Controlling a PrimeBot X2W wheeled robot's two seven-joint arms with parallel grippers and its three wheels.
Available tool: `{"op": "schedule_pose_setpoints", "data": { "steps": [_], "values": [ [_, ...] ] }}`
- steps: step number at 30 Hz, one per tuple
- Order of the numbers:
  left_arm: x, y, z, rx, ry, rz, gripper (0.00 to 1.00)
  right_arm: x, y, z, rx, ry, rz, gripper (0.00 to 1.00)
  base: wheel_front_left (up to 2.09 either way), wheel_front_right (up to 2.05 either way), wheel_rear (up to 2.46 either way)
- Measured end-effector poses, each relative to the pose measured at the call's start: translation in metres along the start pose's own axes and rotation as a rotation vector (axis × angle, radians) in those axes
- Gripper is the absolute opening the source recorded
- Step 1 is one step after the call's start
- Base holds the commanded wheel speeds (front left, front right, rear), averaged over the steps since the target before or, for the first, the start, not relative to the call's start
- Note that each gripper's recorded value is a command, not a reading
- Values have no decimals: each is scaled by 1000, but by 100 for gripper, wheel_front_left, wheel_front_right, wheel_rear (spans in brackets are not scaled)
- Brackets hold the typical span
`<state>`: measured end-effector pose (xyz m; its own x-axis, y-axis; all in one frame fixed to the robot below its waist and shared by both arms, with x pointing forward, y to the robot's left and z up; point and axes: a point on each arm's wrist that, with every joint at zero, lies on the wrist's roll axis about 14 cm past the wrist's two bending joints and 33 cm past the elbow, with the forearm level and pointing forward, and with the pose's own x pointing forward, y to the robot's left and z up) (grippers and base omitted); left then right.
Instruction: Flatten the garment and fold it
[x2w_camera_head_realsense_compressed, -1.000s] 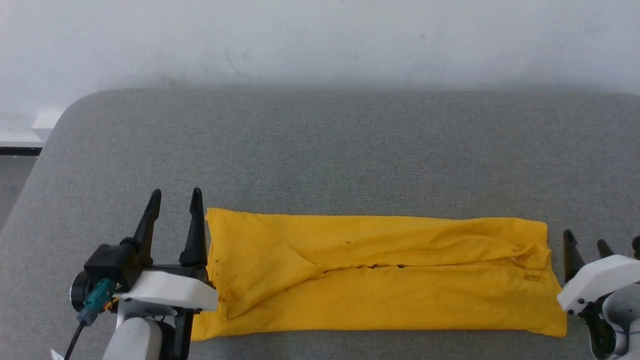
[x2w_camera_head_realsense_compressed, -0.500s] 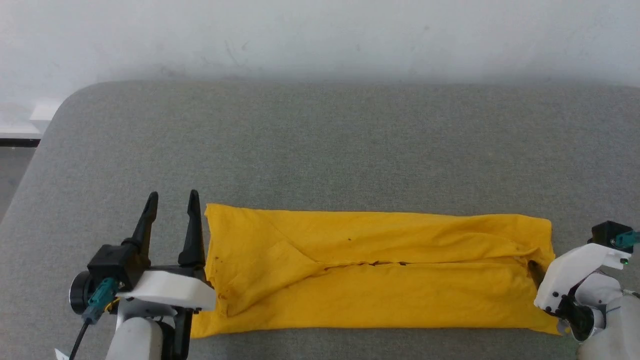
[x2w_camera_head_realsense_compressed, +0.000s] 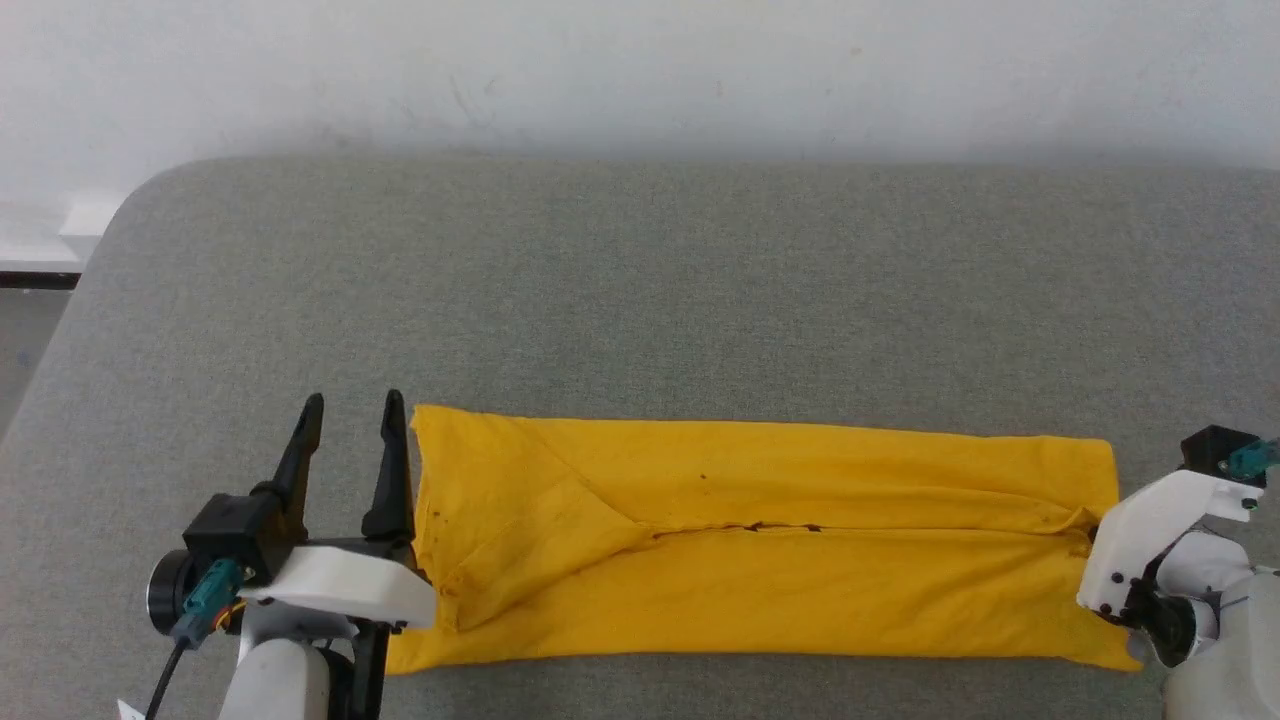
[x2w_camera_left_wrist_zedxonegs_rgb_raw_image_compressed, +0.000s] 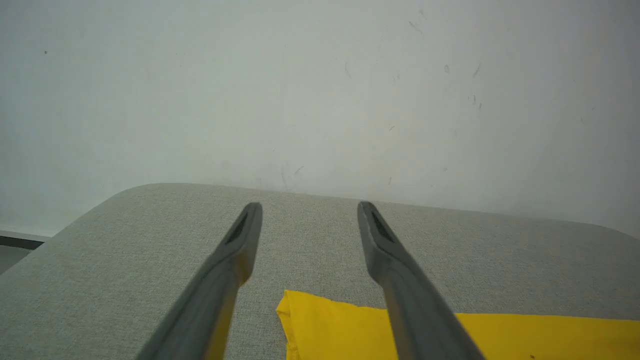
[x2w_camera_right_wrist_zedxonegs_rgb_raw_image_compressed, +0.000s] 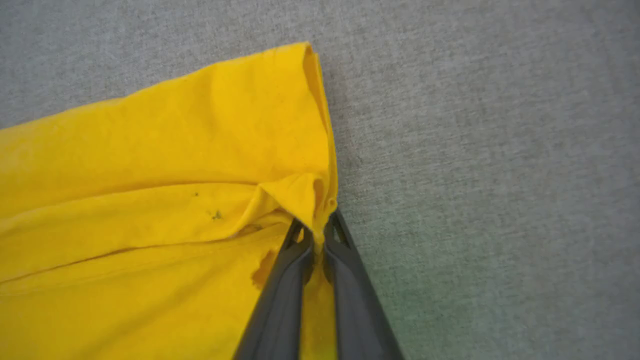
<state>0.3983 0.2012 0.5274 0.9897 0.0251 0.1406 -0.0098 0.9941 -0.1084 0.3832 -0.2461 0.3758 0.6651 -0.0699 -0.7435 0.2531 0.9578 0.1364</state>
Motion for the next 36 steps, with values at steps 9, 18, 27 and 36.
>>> {"op": "schedule_pose_setpoints", "data": {
  "steps": [9,18,27,36],
  "values": [
    [2,4,0,-1,-1,5,100,-15,-73,22,-68,-114,-214,0,0,0,0],
    [0,6,1,-1,-2,8,100,-24,-98,34,-129,-177,-308,0,0,0,0],
    [-2,7,8,4,-21,11,100,-40,-41,48,-208,-221,-172,0,0,0,0],
    [-4,6,9,2,-22,5,100,-106,72,61,-338,-275,145,0,0,0,0]
  ]
}}
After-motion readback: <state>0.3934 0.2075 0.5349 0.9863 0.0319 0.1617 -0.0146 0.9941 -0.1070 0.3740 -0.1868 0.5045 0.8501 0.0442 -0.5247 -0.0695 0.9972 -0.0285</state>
